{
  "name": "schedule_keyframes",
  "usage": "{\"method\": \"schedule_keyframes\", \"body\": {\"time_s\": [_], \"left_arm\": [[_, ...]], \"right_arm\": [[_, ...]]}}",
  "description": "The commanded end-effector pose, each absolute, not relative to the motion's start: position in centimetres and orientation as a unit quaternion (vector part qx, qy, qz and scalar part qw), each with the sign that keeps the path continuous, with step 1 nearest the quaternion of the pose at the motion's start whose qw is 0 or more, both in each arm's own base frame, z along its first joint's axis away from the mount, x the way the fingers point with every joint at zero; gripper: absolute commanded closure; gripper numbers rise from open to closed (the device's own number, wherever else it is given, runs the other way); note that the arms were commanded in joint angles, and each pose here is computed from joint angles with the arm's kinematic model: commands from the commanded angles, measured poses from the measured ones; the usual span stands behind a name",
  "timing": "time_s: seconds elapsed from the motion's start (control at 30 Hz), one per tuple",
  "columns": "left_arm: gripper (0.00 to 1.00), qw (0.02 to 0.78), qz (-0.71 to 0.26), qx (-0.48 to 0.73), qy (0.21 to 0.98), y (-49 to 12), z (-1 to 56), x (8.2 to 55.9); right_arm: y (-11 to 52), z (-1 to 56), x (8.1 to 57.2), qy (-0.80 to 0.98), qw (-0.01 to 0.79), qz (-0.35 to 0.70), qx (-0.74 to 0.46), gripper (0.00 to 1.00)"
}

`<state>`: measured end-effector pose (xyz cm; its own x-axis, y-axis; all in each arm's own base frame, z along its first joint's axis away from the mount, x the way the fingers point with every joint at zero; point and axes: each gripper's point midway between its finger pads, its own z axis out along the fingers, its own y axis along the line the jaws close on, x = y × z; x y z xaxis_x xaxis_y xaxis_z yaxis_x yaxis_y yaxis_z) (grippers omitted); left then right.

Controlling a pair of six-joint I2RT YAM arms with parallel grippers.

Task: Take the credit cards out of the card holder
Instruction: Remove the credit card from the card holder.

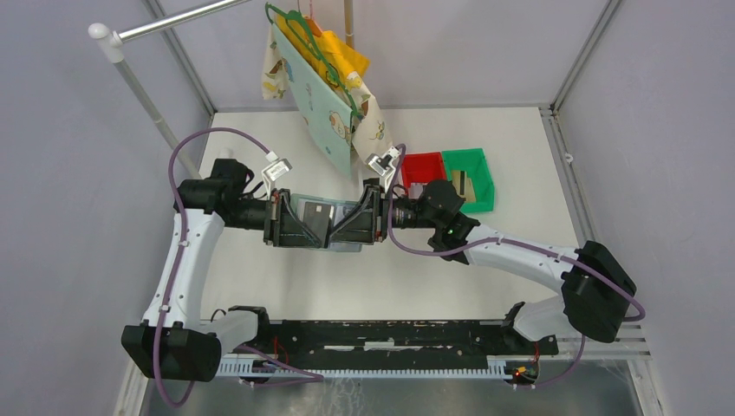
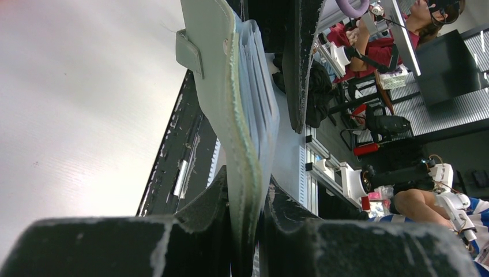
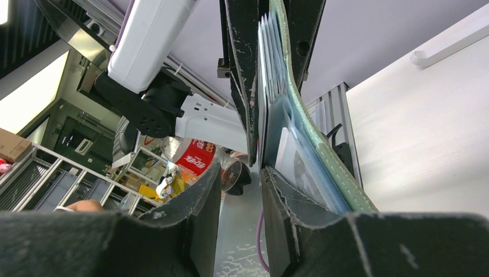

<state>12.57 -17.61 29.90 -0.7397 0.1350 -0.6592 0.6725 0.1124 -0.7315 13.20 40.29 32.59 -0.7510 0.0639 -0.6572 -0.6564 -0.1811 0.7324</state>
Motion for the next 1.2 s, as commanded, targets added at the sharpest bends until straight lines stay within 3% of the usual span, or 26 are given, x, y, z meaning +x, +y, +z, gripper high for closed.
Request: {"method": "schedule_keyframes", "body": {"time_s": [0.0, 0.1, 0.3, 0.47, 0.7, 0.87, 1.17], "left_arm": [[0.86, 0.232, -0.610, 0.283, 0.703, -17.7, 30.8, 12.7], [0.81, 0.235, -0.610, 0.284, 0.702, -17.8, 30.8, 12.5], [0.75, 0.234, -0.608, 0.282, 0.704, -17.7, 30.6, 12.3], [0.72, 0.230, -0.608, 0.280, 0.706, -17.7, 30.4, 12.3], [0.57, 0.231, -0.609, 0.280, 0.705, -17.7, 30.4, 12.2], [0.56, 0.231, -0.620, 0.278, 0.697, -17.8, 30.8, 11.9], [0.58, 0.231, -0.631, 0.278, 0.687, -17.9, 31.4, 11.6]], "right_arm": [[40.4, 36.4, 12.8, 0.535, 0.280, 0.749, -0.272, 0.64], [41.2, 35.4, 14.1, 0.556, 0.288, 0.737, -0.255, 0.64], [42.4, 34.2, 16.6, 0.600, 0.318, 0.701, -0.218, 0.79], [42.6, 34.9, 15.5, 0.579, 0.308, 0.721, -0.224, 0.81], [41.2, 36.2, 13.0, 0.519, 0.281, 0.773, -0.234, 0.90], [40.9, 35.7, 12.4, 0.516, 0.271, 0.776, -0.242, 1.00], [40.4, 33.4, 12.3, 0.545, 0.272, 0.754, -0.246, 1.00]]}}
